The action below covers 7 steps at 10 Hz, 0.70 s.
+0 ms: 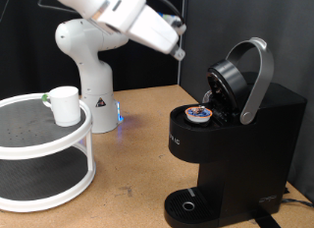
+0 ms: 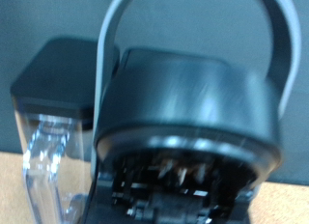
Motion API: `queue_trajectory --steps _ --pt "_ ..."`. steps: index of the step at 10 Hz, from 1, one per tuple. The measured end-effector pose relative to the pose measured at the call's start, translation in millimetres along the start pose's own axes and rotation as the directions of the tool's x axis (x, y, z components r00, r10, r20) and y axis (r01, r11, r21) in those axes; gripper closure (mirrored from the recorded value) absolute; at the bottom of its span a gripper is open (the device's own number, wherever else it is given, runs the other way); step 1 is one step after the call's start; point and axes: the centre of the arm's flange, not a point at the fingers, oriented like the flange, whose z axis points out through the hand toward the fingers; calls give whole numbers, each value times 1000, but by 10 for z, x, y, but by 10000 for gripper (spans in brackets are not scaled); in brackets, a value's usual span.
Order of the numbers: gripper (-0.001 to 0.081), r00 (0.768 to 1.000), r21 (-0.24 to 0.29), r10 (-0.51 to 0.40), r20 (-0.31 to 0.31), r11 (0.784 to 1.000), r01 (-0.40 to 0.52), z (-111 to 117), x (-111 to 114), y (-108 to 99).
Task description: Make a cup of coffee with the keurig machine
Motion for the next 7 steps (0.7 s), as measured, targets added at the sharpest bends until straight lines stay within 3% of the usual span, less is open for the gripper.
queue_trajectory --steps 2,4,5,7 --pt "3 999 -18 10 -52 1000 -11 -221 208 -60" --pt "3 996 5 22 -83 1000 -22 -399 347 -130" --pt "3 997 4 24 -80 1000 -24 -384 336 -122" --pt "3 986 32 17 -165 999 -12 -360 414 -148"
